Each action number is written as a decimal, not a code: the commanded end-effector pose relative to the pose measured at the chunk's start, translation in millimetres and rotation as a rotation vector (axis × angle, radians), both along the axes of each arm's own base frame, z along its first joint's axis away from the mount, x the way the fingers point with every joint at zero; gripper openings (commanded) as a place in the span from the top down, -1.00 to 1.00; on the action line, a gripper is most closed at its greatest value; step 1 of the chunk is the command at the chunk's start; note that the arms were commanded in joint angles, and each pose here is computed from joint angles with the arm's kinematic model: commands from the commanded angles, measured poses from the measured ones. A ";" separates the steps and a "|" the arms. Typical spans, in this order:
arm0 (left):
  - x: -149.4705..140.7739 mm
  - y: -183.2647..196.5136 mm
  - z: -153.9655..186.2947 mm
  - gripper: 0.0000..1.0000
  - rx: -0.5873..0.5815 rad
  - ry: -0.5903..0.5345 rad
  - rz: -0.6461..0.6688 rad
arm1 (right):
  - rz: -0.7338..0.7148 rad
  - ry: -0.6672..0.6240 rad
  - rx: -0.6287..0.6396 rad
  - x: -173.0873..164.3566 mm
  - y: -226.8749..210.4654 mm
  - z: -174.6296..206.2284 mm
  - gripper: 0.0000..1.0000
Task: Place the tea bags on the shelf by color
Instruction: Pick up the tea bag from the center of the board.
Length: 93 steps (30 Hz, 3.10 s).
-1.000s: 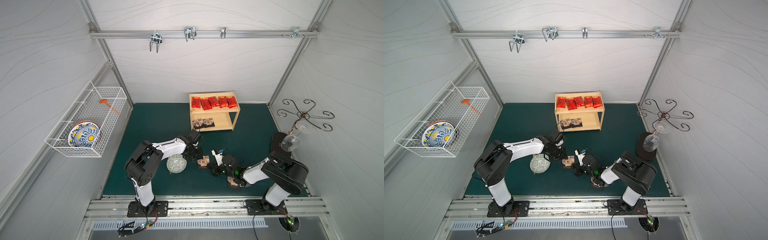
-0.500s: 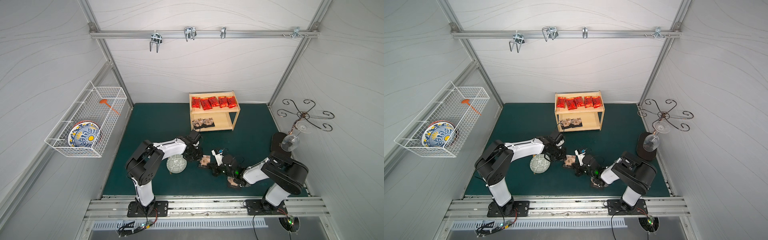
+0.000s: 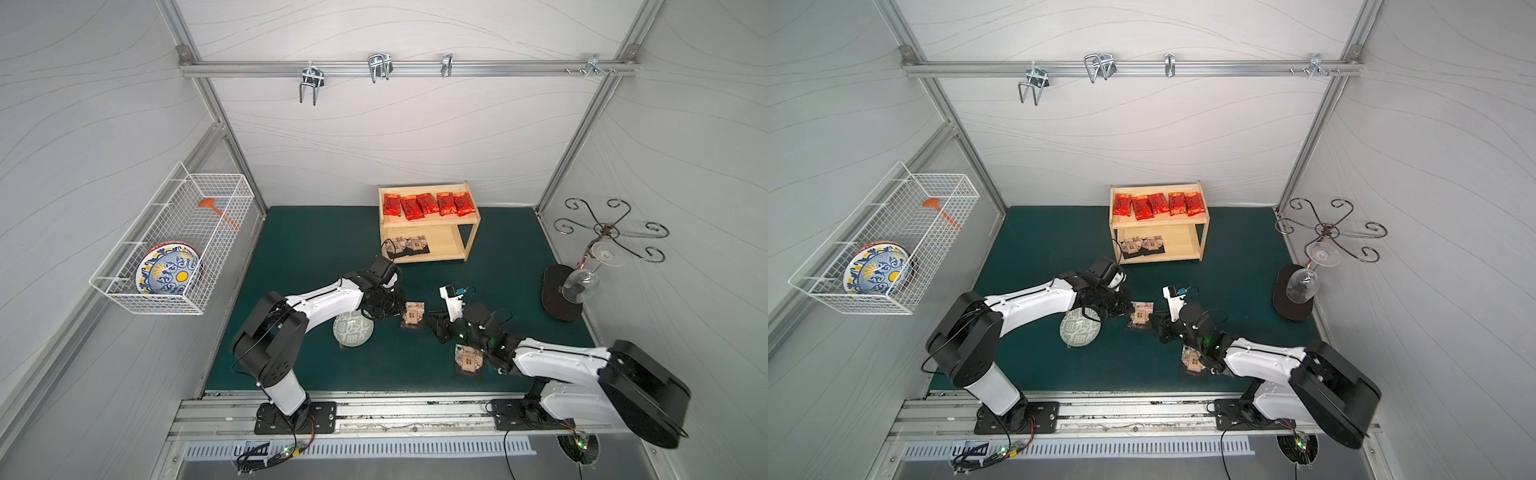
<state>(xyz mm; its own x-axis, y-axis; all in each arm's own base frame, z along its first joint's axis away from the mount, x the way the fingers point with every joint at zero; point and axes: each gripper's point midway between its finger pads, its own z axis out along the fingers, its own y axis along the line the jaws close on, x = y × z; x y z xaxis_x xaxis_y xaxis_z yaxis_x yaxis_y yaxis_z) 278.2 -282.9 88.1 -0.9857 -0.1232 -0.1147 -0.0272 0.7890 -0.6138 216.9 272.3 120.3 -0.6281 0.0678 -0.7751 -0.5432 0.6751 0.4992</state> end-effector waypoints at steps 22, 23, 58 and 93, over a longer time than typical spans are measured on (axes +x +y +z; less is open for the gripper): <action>42.2 -20.3 105.1 1.00 -0.487 -0.059 0.262 | -0.221 0.130 0.474 45.4 -11.1 63.9 -0.09; 42.1 -20.0 103.4 1.00 -0.486 -0.055 0.263 | -0.223 0.116 0.491 47.5 -10.9 67.9 -0.08; 42.0 -19.4 100.5 1.00 -0.510 -0.072 0.297 | -0.155 0.207 0.604 37.6 10.8 51.2 0.76; 35.1 55.3 83.3 -0.13 -0.179 -0.156 0.161 | -0.320 0.147 0.527 210.6 -36.0 17.5 1.00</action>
<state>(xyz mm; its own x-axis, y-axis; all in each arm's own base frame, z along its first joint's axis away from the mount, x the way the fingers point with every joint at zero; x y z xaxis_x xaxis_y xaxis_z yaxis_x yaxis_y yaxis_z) 307.1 -225.5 154.0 -0.9196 -0.3571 -0.1639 -0.1192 0.6511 -0.7496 411.0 228.4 124.6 -0.6311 0.6293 -0.4535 -0.1860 0.4449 0.8761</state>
